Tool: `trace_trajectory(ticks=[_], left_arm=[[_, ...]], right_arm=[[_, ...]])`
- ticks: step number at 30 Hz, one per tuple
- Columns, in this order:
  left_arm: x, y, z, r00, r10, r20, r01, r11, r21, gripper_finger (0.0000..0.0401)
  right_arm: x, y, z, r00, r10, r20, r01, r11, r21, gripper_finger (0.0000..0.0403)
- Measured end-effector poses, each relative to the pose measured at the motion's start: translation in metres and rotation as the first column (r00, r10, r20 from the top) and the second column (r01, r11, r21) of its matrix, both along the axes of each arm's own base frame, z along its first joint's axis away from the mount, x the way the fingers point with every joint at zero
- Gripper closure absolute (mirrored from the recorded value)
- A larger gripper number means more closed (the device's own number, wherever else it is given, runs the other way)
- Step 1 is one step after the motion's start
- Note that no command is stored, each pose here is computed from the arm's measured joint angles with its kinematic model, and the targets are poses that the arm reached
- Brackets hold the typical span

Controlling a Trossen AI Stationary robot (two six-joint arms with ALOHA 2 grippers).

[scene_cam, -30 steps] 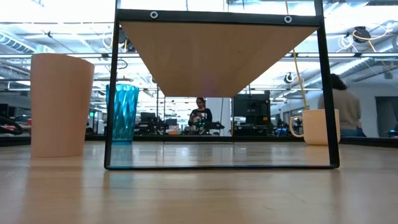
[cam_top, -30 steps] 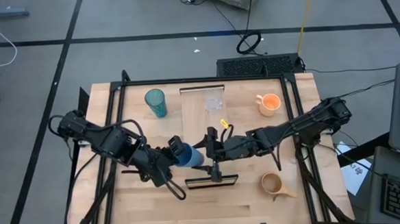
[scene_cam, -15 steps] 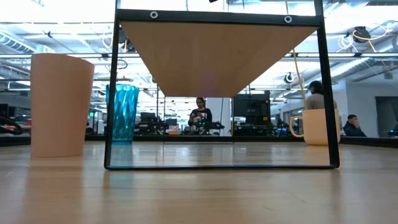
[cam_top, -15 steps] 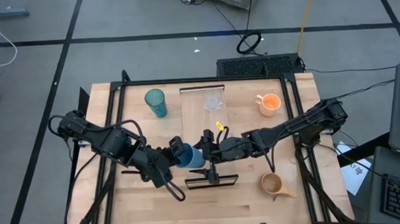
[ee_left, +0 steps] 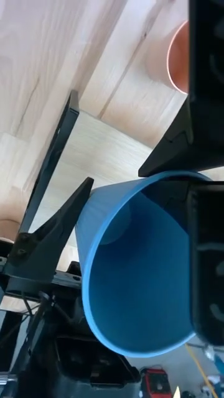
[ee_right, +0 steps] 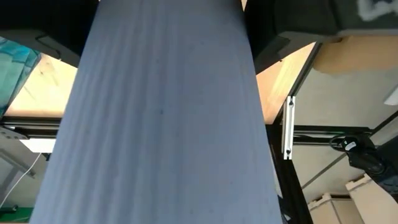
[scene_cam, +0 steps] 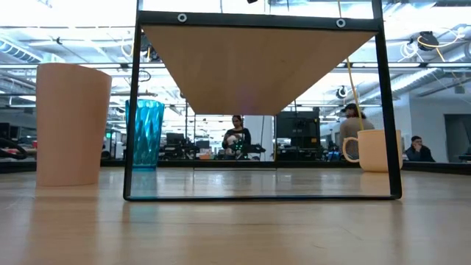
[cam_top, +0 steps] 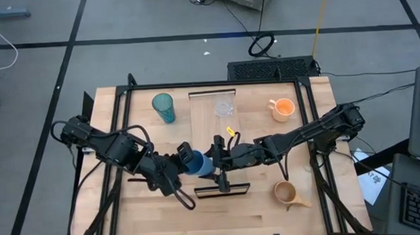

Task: Stack small to large cups/mugs on shelf
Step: Put the light blue cup on the shelf

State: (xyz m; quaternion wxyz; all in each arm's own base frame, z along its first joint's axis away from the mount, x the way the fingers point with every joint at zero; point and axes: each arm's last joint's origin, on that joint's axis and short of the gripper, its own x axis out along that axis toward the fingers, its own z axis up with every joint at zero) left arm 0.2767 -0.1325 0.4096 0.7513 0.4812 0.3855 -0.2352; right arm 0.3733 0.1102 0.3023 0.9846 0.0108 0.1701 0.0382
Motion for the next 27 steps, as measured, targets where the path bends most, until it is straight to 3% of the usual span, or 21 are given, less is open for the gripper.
trace_trajectory(ticks=[6, 15, 20, 24, 27], left_arm=[[0.001, -0.001, 0.001, 0.997, 0.08, 0.017, -0.079, 0.995, -0.064, 0.0358], [-0.009, -0.016, 0.012, 0.973, 0.165, 0.161, -0.156, 0.985, -0.069, 0.0232], [-0.023, -0.022, 0.027, 0.928, 0.231, 0.292, -0.209, 0.972, -0.107, 0.0187], [-0.037, -0.02, 0.04, 0.868, 0.344, 0.358, -0.286, 0.936, -0.204, 0.0179], [-0.049, -0.014, 0.049, 0.818, 0.449, 0.359, -0.344, 0.883, -0.319, 0.0178]], right_arm=[[-0.001, 0.0, 0.001, 1.0, 0.002, 0.0, -0.002, 1.0, 0.001, 0.0116], [-0.016, 0.005, 0.016, 1.0, 0.027, 0.006, -0.027, 1.0, -0.003, 0.0117], [-0.026, 0.008, 0.022, 0.999, 0.043, -0.023, -0.043, 0.999, -0.007, 0.0117], [-0.035, 0.012, 0.025, 0.997, 0.056, -0.051, -0.056, 0.998, -0.003, 0.0117], [-0.041, 0.015, 0.023, 0.996, 0.07, -0.057, -0.07, 0.998, -0.001, 0.0117]])
